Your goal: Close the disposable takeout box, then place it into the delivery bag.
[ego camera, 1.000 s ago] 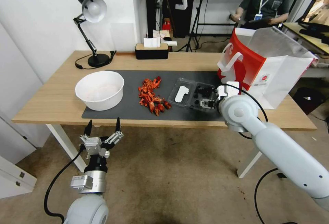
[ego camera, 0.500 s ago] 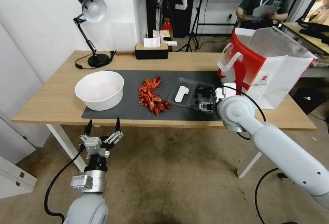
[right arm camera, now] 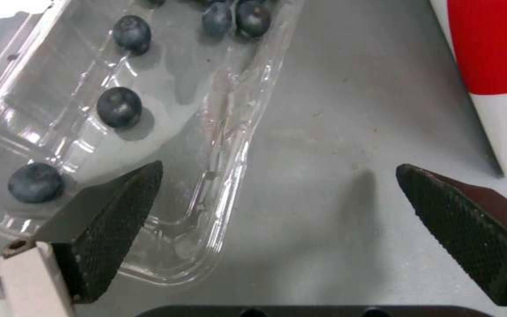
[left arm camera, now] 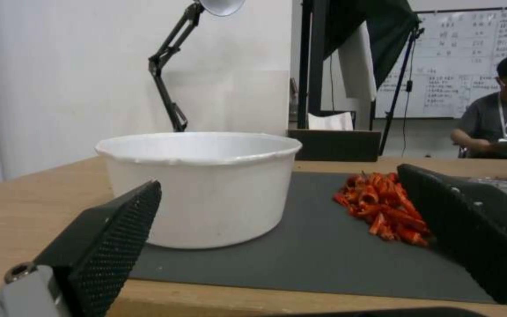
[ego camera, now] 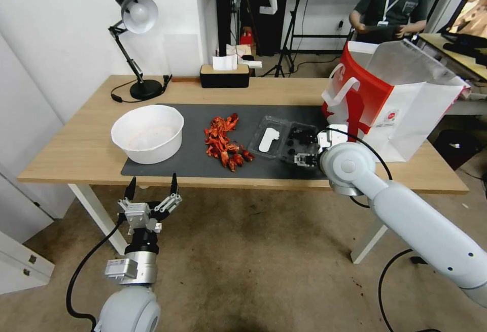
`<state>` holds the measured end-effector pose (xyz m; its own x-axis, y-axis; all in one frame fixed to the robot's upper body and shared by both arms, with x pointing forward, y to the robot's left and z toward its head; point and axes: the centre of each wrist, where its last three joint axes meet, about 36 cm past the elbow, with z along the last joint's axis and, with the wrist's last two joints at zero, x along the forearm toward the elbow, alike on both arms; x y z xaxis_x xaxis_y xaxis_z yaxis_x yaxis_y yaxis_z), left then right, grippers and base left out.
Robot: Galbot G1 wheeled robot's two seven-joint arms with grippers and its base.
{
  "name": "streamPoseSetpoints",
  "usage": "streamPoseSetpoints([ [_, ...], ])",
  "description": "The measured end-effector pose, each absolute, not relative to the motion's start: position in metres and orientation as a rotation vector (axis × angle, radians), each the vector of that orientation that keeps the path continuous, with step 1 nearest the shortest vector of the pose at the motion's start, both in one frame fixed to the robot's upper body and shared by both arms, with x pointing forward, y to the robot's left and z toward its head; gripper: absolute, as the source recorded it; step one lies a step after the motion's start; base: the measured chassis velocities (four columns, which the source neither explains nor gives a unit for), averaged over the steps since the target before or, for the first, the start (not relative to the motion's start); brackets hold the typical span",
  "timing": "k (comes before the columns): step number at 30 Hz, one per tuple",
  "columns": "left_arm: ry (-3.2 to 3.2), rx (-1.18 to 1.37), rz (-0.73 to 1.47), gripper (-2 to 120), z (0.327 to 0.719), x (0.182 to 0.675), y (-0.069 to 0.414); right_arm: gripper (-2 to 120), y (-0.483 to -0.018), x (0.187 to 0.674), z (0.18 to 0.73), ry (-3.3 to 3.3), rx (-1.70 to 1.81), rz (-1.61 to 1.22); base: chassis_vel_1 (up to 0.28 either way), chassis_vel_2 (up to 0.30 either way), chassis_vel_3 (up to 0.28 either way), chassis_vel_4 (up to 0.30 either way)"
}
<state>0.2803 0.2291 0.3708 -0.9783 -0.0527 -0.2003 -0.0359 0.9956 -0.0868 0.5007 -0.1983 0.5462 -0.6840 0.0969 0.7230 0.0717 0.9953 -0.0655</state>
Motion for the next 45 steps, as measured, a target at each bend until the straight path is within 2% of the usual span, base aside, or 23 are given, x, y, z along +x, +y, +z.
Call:
streamPoseSetpoints([
  [45, 2.915, -0.074, -0.13, 100, 0.37, 0.28, 0.23, 100, -0.225, 0.516, 0.546, -2.314, -0.204, 0.076, 0.0, 0.0, 0.0, 0.0],
])
